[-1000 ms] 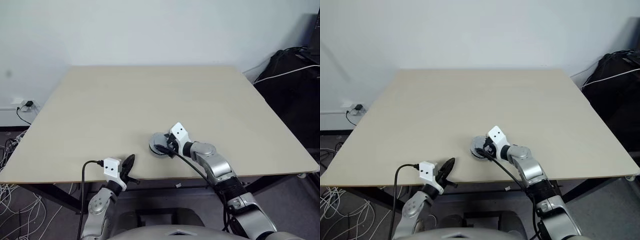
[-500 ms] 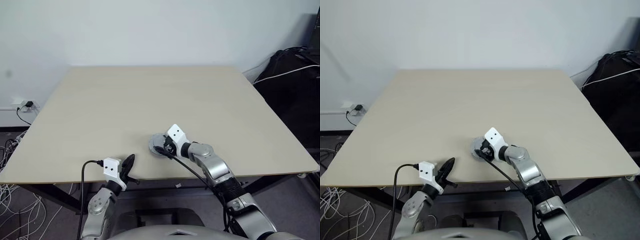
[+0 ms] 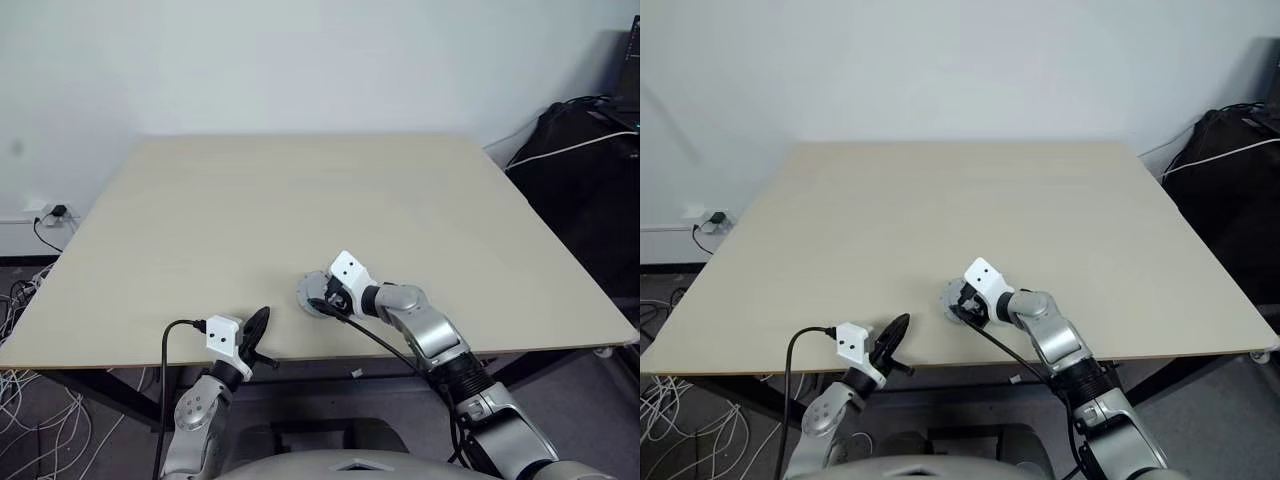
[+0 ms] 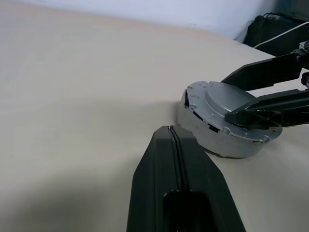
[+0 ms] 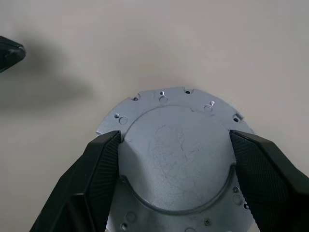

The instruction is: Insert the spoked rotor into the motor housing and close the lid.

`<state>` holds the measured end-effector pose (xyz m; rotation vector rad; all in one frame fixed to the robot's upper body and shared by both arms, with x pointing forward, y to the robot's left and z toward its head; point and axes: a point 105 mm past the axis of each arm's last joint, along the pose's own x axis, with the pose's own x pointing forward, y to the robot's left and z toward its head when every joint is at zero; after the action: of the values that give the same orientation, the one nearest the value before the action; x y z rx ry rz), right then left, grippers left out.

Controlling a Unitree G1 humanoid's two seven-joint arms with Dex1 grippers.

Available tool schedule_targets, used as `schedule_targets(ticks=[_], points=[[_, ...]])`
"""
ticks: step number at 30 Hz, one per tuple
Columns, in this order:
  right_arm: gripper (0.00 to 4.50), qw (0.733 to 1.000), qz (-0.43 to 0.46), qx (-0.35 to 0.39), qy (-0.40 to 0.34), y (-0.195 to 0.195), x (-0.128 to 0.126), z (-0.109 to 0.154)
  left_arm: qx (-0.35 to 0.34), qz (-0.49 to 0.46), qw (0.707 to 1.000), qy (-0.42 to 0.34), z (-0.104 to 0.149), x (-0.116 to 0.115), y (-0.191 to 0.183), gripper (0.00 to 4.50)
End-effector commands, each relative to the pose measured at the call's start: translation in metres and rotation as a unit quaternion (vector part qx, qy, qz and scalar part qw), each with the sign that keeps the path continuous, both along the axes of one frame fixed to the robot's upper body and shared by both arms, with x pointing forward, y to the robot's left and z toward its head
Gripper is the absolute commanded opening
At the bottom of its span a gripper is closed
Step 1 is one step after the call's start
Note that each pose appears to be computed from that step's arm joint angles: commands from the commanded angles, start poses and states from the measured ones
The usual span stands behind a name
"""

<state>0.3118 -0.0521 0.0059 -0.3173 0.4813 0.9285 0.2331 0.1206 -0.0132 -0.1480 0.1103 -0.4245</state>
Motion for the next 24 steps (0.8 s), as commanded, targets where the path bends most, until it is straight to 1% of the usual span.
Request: schedule_targets(ticks=[1, 5, 10, 13, 24], points=[[3.25, 1.0, 0.011, -0.02, 0.017, 0.0, -0.005, -0.007, 0.011, -0.026, 0.999, -0.028, 0.01, 0.004, -0.006, 0.0], [3.25, 1.0, 0.01, -0.021, 0.016, 0.001, -0.005, -0.007, 0.015, -0.037, 0.999, -0.033, 0.012, 0.005, -0.01, 0.0], [3.25, 1.0, -0.019, -0.004, -0.005, 0.001, 0.004, -0.002, 0.011, -0.042, 0.999, -0.032, 0.014, 0.005, -0.014, 0.0], [3.25, 0.999, -0.026, 0.017, -0.028, 0.003, 0.008, 0.006, 0.008, -0.042, 0.999, -0.031, 0.014, 0.005, -0.015, 0.0], [3.25, 0.993, -0.025, 0.085, -0.072, 0.007, 0.013, 0.027, 0.002, -0.039, 0.999, -0.026, 0.013, 0.005, -0.015, 0.0]])
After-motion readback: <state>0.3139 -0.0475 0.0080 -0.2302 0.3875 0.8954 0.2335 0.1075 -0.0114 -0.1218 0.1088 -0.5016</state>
